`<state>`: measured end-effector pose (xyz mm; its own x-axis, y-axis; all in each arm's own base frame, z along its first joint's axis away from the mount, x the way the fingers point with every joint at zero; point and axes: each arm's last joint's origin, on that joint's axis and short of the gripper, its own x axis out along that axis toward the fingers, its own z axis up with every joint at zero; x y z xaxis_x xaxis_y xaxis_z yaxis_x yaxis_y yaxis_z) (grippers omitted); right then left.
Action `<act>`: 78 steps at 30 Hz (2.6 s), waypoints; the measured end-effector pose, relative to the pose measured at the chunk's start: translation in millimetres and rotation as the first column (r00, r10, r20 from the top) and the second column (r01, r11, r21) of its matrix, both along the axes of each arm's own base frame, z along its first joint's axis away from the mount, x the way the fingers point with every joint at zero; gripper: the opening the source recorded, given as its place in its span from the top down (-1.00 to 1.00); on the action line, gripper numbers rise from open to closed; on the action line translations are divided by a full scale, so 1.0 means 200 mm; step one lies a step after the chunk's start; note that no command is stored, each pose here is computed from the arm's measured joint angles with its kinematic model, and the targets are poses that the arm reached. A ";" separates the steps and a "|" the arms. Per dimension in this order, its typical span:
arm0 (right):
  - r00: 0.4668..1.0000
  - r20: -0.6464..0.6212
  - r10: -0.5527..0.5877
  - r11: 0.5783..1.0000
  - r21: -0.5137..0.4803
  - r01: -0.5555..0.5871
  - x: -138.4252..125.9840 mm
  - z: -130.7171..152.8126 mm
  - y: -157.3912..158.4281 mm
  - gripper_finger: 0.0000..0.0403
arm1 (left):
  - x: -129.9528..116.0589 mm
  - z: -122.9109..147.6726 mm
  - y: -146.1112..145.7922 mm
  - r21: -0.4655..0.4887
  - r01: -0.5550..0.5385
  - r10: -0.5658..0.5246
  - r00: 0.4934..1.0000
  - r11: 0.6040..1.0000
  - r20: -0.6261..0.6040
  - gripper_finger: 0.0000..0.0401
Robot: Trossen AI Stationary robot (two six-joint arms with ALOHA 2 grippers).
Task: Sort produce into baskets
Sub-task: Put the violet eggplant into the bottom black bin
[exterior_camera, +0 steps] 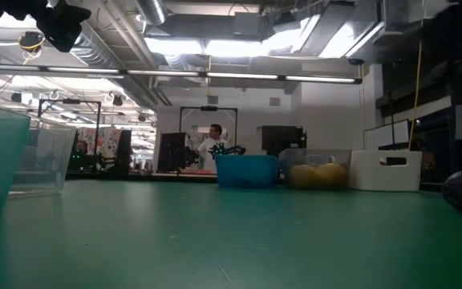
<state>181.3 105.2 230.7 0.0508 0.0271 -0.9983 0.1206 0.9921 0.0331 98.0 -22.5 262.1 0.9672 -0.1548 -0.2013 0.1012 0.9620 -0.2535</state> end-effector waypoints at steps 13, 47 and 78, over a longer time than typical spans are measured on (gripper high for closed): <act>0.970 -0.013 0.244 0.969 -0.048 -0.244 0.05 -0.16 0.19 -0.26 | 0.00 0.00 0.00 0.026 -0.016 0.016 1.000 1.000 0.004 -0.18; 0.960 -0.062 0.272 0.962 -0.007 -0.273 0.06 -0.33 0.20 -0.30 | 0.00 0.00 0.00 0.054 -0.010 0.010 1.000 0.998 0.008 -0.18; 0.992 -0.060 0.109 0.973 -0.196 -0.119 0.18 -0.24 0.26 0.00 | 0.00 0.00 0.00 0.053 -0.010 0.009 1.000 0.999 0.008 -0.18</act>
<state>218.2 157.7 182.2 0.0102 -0.1692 -0.9855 0.0029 0.9856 -0.1692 98.0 -22.0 262.0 0.9702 -0.1348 -0.2016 0.0937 0.9751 -0.2009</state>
